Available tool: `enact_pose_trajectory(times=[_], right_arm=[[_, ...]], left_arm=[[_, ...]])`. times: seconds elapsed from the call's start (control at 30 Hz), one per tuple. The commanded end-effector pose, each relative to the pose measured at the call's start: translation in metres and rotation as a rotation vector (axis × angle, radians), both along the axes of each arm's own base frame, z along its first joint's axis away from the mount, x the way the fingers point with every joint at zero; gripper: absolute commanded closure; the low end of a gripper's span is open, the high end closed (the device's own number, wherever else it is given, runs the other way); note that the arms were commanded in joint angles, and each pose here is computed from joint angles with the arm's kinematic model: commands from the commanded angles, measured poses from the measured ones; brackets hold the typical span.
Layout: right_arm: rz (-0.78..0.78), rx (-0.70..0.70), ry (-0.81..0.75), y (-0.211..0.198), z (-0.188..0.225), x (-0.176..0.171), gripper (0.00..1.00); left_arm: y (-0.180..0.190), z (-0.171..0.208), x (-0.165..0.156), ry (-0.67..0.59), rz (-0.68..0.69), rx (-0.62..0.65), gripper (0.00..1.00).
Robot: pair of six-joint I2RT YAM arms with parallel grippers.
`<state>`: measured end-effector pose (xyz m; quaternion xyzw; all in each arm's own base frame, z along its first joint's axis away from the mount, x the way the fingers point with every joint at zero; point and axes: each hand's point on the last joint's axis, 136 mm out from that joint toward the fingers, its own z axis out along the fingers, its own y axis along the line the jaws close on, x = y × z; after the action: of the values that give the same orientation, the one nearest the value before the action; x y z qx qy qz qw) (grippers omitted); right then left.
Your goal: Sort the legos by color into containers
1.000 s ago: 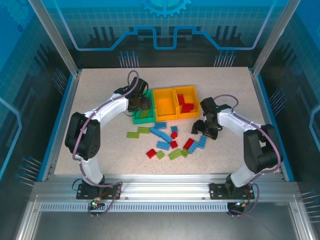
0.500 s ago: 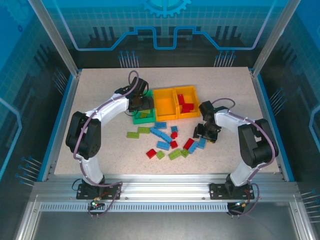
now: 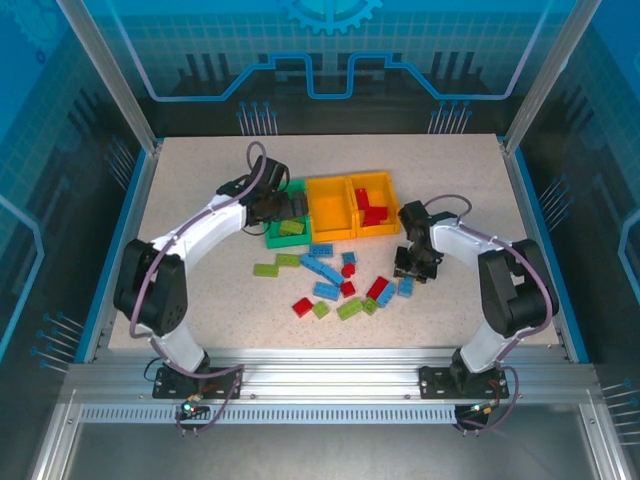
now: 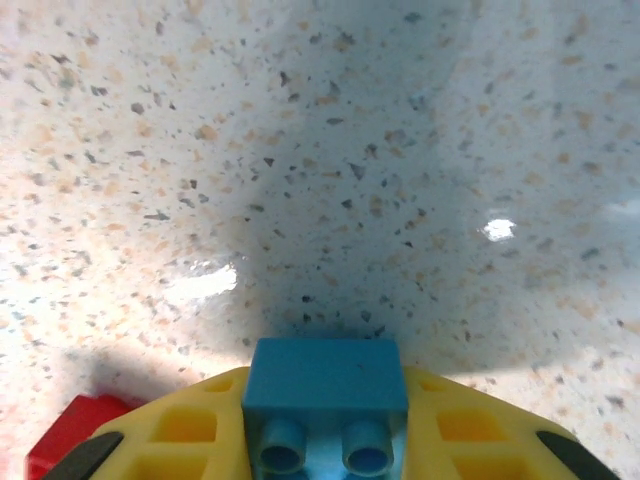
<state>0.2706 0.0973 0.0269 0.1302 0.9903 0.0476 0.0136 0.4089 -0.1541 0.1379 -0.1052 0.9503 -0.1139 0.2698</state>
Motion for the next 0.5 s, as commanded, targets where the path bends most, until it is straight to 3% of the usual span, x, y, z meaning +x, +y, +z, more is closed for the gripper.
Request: enact_pose_trajectory(times=[0.0, 0.27, 0.47], right_arm=[[0.012, 0.019, -0.115, 0.005, 0.045, 0.022, 0.75], [0.128, 0.19, -0.341, 0.076, 0.13, 0.086, 0.75], [0.21, 0.254, -0.368, 0.135, 0.139, 0.135, 0.74]], left_arm=[[0.007, 0.016, -0.012, -0.044, 0.016, -0.004, 0.01], [0.035, -0.015, -0.063, 0.045, 0.058, 0.06, 0.01], [0.047, -0.037, -0.097, 0.104, 0.091, 0.061, 0.01]])
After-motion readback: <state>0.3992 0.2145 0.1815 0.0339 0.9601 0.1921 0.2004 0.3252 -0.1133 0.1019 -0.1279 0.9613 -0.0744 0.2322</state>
